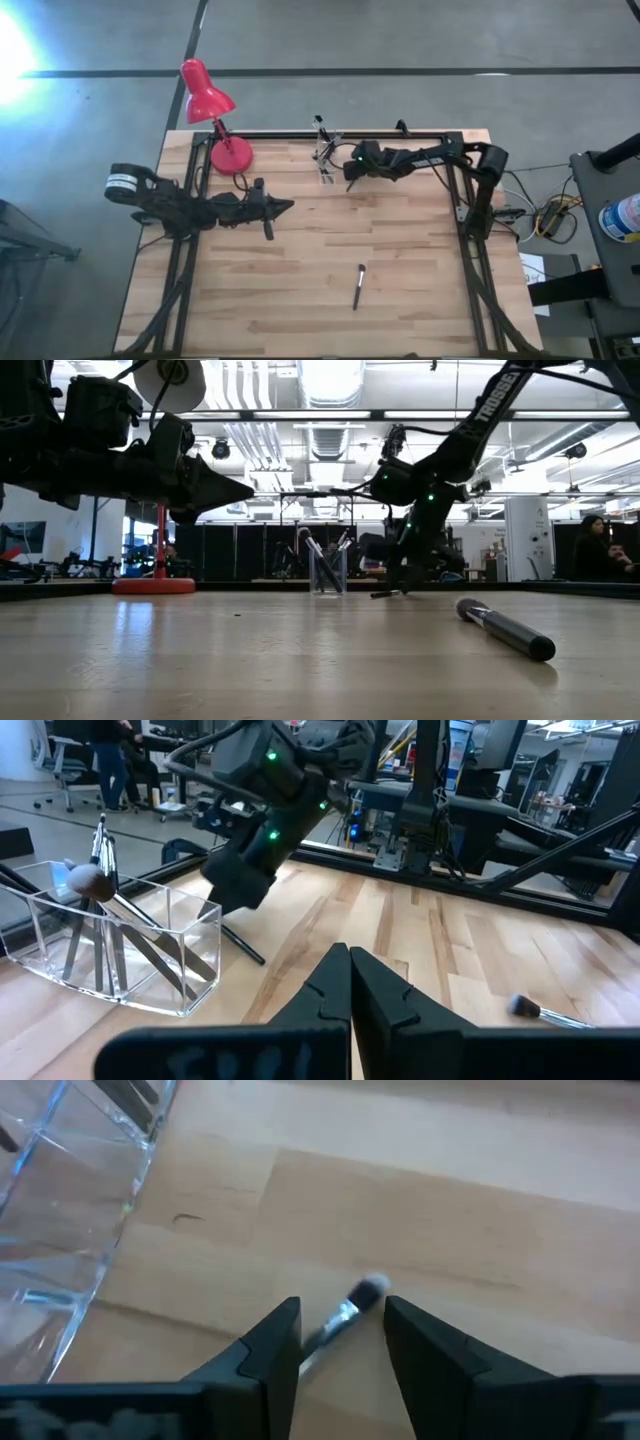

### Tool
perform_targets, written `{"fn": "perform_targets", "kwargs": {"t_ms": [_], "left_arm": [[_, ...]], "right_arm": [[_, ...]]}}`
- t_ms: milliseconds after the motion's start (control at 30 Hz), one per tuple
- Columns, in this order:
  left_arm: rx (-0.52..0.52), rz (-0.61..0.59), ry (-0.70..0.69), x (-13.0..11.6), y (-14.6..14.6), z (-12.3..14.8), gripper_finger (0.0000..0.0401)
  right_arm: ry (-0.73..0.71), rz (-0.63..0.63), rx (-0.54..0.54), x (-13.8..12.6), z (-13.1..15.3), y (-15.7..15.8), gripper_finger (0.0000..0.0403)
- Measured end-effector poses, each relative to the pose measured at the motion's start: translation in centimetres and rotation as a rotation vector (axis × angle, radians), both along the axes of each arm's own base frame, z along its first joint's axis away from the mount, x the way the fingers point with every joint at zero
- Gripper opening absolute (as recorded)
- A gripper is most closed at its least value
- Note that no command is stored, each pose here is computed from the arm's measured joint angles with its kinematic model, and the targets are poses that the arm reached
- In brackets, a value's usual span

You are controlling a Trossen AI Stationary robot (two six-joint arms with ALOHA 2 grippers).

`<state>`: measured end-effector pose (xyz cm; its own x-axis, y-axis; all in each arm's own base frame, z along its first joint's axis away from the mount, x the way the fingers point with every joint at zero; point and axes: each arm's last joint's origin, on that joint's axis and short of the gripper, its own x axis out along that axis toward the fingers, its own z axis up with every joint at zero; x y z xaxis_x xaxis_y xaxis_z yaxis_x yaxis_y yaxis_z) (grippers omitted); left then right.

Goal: Put items in baskets/containers
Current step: Put the black eyeshadow brush into the transparent organizer

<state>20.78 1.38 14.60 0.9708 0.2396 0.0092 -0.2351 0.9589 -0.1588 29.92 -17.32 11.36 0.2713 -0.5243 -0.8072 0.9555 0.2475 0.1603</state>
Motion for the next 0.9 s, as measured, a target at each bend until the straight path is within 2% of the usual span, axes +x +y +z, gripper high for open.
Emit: {"fn": "perform_targets", "kwargs": {"t_ms": [200, 500, 900], "left_arm": [[0.000, 0.000, 0.000, 0.0, 0.0, 0.0, 0.0000], [0.000, 0.000, 0.004, 0.0, 0.0, 0.0, 0.0000], [0.000, -0.001, 0.006, 0.0, 0.0, -0.1, 0.0000]], "right_arm": [[0.020, 0.046, -0.029, 1.1, 0.1, -0.5, 0.0109], [0.047, 0.158, -0.030, 1.3, 0.4, -0.3, 0.0045], [0.108, 0.338, -0.052, 1.3, 1.3, 0.5, 0.0019]]}}
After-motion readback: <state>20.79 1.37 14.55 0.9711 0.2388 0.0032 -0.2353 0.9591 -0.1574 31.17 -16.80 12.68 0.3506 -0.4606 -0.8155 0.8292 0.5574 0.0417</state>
